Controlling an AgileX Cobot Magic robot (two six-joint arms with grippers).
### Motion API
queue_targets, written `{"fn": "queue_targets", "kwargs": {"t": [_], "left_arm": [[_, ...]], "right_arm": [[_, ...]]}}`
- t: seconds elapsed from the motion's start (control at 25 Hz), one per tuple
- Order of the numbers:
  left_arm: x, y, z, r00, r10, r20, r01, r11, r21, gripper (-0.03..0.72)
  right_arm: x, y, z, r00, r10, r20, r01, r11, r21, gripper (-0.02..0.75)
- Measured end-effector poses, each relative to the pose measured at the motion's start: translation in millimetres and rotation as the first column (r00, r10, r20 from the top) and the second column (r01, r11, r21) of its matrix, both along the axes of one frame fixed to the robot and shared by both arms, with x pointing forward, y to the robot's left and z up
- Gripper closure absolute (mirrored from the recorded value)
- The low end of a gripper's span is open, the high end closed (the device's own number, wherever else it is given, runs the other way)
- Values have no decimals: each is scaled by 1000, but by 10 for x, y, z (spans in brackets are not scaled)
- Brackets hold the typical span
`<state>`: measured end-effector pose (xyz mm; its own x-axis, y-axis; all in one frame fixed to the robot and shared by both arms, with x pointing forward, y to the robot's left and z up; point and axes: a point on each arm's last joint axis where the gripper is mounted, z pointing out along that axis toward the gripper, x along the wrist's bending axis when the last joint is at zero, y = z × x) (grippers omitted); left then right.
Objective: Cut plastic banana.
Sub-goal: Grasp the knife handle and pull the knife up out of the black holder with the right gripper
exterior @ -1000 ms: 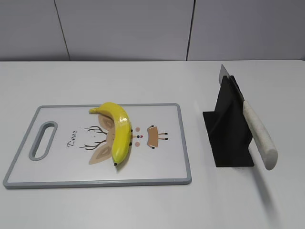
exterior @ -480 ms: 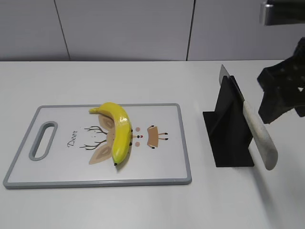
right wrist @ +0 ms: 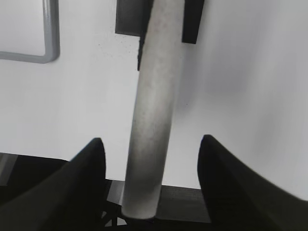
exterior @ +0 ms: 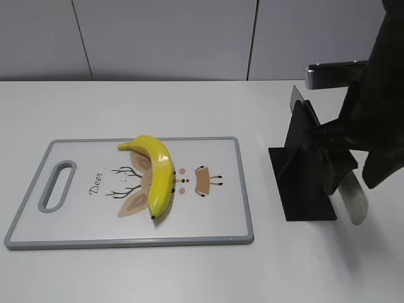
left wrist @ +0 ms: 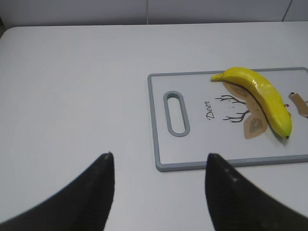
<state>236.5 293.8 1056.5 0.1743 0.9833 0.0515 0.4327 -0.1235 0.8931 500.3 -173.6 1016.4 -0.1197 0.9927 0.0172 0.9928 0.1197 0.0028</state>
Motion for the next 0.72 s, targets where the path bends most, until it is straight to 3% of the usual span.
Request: {"fn": "queue_targets", "kwargs": {"t": [0.24,0.52,0.64,0.72], "left_arm": [[0,0,0,1000,0,0,0,1000,0,116],[0,0,0,1000,0,0,0,1000,-1,116],[0,0,0,1000,0,0,0,1000,0,116],[0,0,0,1000,0,0,0,1000,0,116]], "right_arm": [[76,39,-192,998,-36,-46,35,999,-19,308],[117,59,-282,996,-72,-56,71,997,-27,444],[119,57,-285,996,-77,-54,75,997,-29,582],[119,57,-285,995,-78,-54,76,997,-29,577]]}}
